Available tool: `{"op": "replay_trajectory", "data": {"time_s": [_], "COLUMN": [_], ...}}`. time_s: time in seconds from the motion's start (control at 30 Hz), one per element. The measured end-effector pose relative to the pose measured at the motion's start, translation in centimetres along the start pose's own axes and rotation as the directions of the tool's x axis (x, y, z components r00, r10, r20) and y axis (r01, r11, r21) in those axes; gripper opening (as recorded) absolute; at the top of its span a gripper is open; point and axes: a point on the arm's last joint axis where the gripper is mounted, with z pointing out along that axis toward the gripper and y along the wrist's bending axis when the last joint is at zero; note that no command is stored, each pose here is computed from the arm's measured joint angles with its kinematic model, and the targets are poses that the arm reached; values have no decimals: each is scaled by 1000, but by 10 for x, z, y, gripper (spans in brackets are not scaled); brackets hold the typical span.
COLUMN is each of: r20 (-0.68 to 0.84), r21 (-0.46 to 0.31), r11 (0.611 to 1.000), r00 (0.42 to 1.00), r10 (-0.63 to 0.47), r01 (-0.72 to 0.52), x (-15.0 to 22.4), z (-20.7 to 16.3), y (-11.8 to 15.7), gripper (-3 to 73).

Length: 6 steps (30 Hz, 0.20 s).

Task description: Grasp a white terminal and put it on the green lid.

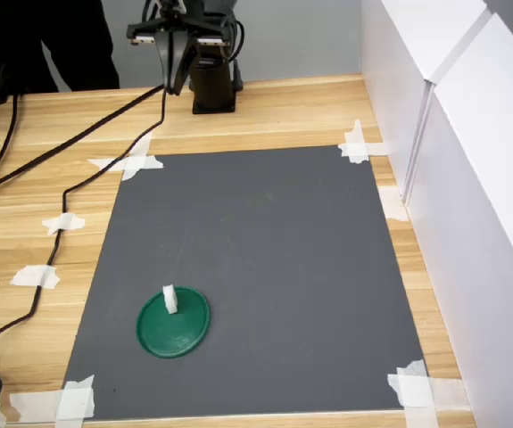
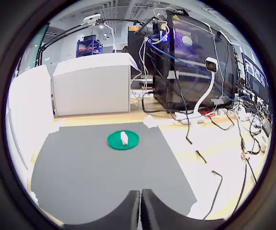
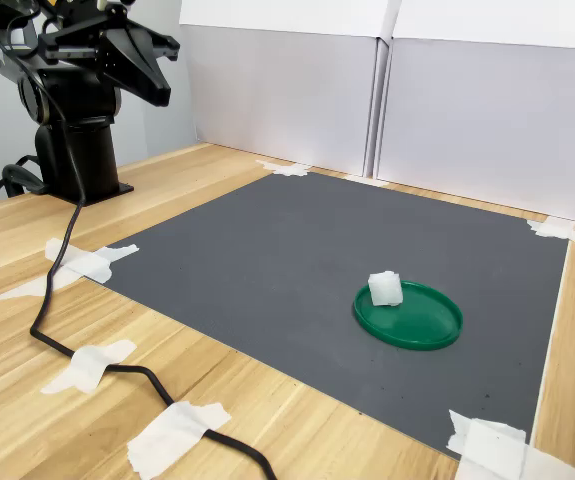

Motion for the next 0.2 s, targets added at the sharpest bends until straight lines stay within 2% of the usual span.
{"op": "replay_trajectory", "data": {"time_s": [0.2], "r20": [1], "r21": [12], "r11": [1000], "r00": [1000], "r10": [-8], "r01": [8], "x": [8], "z": [5], "y": [-1], "gripper": [-16]}}
